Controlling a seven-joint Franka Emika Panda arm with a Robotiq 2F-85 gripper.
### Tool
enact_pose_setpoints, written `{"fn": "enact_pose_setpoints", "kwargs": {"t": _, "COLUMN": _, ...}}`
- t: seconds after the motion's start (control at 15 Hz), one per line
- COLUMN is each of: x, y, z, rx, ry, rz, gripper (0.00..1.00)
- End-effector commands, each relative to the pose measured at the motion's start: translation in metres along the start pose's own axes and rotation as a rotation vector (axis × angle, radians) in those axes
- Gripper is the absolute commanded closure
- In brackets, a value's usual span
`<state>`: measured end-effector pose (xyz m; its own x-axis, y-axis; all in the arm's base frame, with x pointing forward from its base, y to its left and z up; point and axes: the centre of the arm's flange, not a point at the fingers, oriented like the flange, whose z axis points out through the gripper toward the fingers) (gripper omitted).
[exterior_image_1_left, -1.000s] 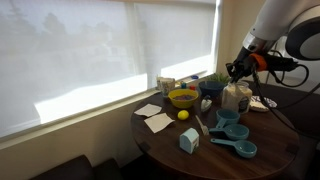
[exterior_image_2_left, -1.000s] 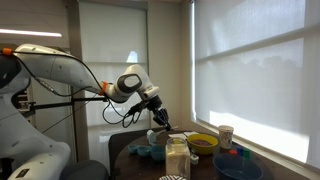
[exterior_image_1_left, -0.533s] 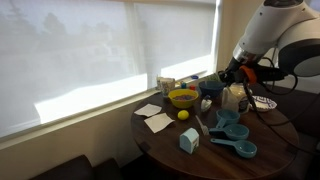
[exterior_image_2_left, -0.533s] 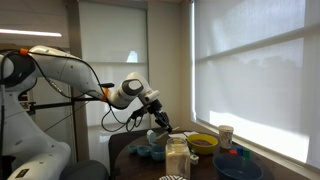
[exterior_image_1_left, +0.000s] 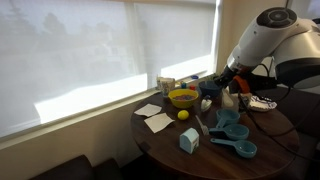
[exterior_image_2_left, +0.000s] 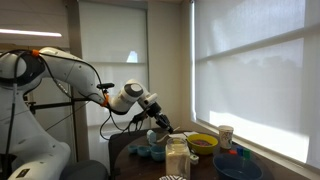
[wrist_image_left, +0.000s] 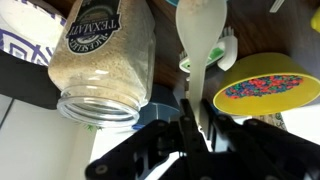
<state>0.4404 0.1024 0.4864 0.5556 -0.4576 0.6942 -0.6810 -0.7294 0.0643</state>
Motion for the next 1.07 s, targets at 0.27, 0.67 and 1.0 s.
{"fn": "enact_pose_setpoints", "kwargs": {"t": 0.27, "x": -0.028, "y": -0.032, "z": 0.001, "rx": -0.019, "ry": 0.137, "rz": -0.042, "gripper": 0.97}}
{"fn": "enact_pose_setpoints", "kwargs": {"t": 0.67, "x": -0.043, "y": -0.038, "z": 0.000, "rx": -0.081, "ry": 0.237, "rz": -0.079, "gripper": 0.97}}
{"fn": "enact_pose_setpoints", "kwargs": {"t": 1.0, "x": -0.056, "y": -0.046, "z": -0.007, "rx": -0.114, "ry": 0.305, "rz": -0.100, "gripper": 0.97}}
